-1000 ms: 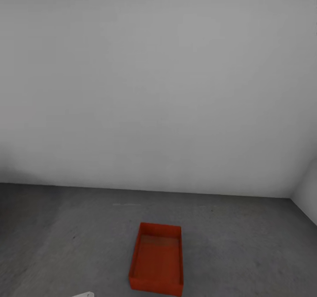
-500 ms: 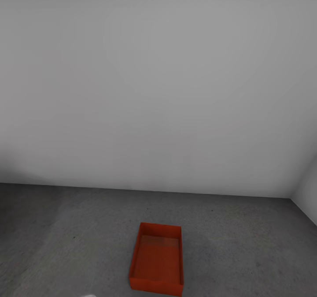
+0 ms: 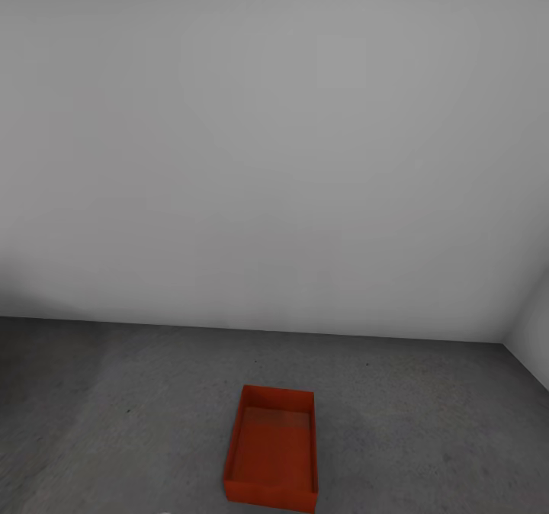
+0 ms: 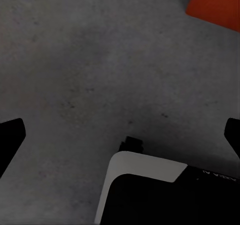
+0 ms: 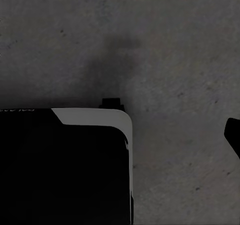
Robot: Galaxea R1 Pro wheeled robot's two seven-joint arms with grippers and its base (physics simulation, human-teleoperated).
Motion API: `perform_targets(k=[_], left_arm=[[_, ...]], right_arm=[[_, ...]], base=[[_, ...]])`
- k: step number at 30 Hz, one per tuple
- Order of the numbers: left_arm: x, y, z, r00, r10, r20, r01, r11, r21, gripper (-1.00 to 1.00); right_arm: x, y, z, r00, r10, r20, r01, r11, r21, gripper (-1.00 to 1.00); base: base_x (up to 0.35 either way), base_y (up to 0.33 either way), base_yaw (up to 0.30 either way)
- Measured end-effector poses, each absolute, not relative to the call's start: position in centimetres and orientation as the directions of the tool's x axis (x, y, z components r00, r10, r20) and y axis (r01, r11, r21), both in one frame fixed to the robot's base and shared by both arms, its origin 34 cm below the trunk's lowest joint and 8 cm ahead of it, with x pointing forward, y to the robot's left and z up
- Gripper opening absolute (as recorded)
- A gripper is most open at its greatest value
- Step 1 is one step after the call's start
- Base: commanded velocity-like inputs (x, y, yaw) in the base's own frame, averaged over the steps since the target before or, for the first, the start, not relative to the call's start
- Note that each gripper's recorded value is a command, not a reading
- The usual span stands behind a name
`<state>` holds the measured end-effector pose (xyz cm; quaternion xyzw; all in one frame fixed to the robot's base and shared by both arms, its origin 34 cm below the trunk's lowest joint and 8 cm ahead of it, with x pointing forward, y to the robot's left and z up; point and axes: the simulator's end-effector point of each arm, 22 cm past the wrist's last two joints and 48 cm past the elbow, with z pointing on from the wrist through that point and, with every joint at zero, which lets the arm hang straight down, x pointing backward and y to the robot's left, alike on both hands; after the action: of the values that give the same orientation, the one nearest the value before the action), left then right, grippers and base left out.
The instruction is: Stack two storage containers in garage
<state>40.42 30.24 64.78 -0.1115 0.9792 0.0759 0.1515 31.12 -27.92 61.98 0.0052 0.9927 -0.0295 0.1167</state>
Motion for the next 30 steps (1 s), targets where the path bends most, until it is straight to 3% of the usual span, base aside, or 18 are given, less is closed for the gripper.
perform_targets(k=[19, 30], left_arm=[[40.4, 29.9, 64.8, -0.929, -0.197, -0.314, -0.242, 0.964, 0.110, 1.00], [39.7, 28.8, 64.6, -0.932, -0.206, -0.298, -0.244, 0.965, 0.097, 1.00]], right_arm=[[31.1, -27.7, 62.0, -0.973, 0.009, -0.232, 0.022, 0.998, -0.052, 1.00], [29.0, -26.8, 61.6, -0.977, 0.023, -0.210, 0.031, 0.999, -0.032, 1.00]], base=[[0.000, 0.000, -0.002], [0.000, 0.000, -0.266]])
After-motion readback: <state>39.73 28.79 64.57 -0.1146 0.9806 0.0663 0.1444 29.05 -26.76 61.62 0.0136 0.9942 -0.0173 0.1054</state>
